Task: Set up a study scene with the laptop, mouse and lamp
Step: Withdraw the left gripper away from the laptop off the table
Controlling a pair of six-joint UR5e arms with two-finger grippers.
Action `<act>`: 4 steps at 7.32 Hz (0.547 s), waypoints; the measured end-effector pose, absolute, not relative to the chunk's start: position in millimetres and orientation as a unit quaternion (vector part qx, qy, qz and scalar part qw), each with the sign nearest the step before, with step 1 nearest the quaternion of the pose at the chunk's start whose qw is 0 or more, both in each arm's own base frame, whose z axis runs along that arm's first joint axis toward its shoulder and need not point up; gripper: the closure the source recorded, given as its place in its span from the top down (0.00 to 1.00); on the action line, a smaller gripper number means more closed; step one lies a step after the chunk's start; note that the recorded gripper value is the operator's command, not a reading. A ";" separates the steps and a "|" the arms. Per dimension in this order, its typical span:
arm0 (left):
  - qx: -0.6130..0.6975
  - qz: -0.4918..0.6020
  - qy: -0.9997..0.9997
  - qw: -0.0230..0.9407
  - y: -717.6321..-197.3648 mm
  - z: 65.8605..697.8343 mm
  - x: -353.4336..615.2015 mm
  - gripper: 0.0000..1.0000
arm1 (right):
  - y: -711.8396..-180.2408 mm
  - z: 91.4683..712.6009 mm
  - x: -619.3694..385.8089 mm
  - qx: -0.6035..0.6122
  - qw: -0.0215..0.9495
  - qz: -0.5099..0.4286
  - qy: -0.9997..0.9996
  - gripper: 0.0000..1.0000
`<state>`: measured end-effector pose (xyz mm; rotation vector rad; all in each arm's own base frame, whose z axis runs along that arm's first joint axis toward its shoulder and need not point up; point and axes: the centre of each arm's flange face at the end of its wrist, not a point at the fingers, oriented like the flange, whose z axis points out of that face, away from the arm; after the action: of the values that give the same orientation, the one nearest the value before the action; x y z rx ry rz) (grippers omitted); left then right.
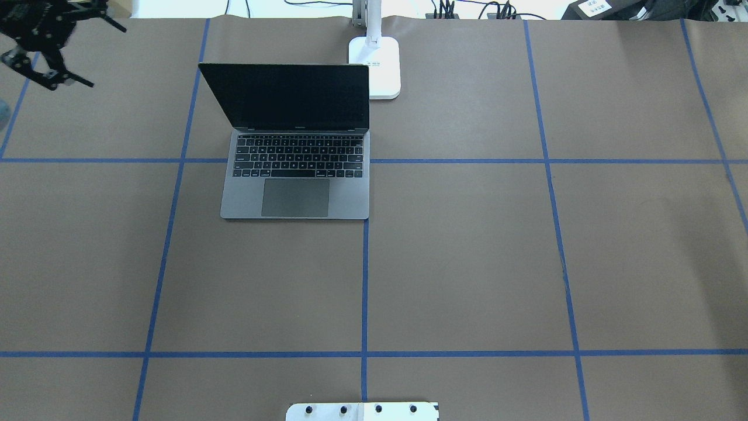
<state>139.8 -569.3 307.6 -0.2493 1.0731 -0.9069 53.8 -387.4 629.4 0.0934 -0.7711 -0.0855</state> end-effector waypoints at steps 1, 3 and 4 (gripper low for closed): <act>-0.077 -0.370 0.483 0.790 -552.4 350.1 109.9 1.00 | -387.7 626.0 52.3 0.048 0.920 -0.044 -0.386 1.00; -0.017 -0.268 0.454 0.850 -518.9 433.5 58.4 1.00 | -387.8 624.2 53.0 0.051 0.918 -0.046 -0.390 1.00; 0.004 -0.219 0.440 0.871 -503.1 467.8 38.3 1.00 | -386.9 625.5 56.9 0.056 0.918 -0.051 -0.388 1.00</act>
<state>38.3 -503.1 467.8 0.0092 0.9202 -0.4571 56.9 -386.9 625.5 0.1143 -0.7988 -0.1049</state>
